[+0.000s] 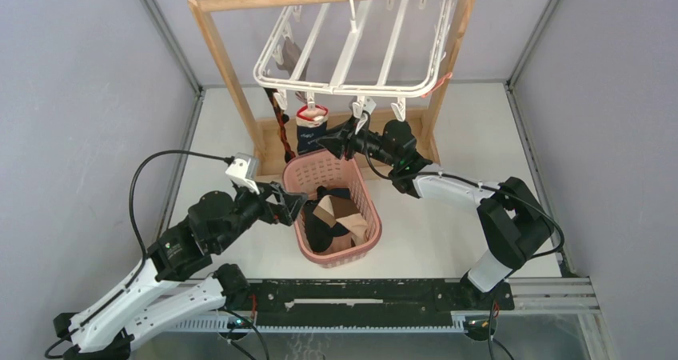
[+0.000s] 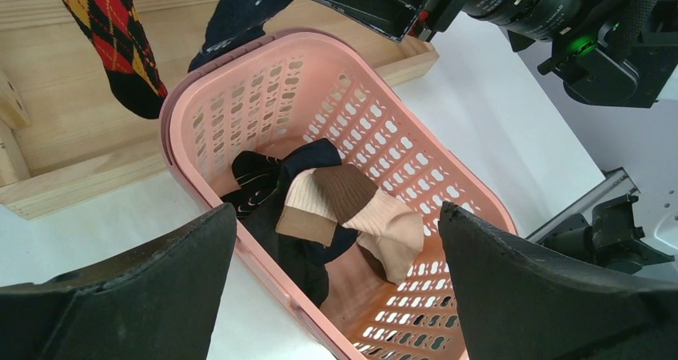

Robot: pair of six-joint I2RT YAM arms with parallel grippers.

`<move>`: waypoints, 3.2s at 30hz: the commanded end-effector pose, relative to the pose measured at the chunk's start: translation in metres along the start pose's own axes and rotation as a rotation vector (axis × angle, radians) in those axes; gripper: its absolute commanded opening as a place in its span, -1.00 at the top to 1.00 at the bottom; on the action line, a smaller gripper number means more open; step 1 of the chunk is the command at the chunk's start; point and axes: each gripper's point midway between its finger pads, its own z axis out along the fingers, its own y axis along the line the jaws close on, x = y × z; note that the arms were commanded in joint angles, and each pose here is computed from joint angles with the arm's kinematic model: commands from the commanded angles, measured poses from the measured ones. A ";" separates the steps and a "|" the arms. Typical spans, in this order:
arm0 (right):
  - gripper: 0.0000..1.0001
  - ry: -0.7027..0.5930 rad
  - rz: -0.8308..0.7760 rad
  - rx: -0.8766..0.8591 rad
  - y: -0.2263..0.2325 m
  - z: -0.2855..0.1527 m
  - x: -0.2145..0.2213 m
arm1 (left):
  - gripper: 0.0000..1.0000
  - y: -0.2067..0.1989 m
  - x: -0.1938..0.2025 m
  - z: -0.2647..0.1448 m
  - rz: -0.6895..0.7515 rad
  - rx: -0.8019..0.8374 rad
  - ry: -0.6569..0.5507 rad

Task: Remove the socks clipped to the hanger
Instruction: Remove the sock from the hanger.

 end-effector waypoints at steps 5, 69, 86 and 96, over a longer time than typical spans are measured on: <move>0.74 -0.065 0.022 -0.099 0.026 0.002 -0.037 | -0.99 0.000 0.005 0.003 -0.015 0.003 0.001; 1.00 -0.008 0.341 -0.122 0.071 -0.134 -0.077 | -1.00 -0.104 -0.163 0.017 -0.054 0.447 -0.382; 1.00 0.049 0.422 -0.287 0.100 -0.148 -0.073 | -0.99 -0.101 -0.163 0.049 -0.099 0.536 -0.416; 1.00 0.056 0.428 -0.301 0.103 -0.150 -0.073 | -0.99 -0.096 -0.164 0.061 -0.109 0.531 -0.420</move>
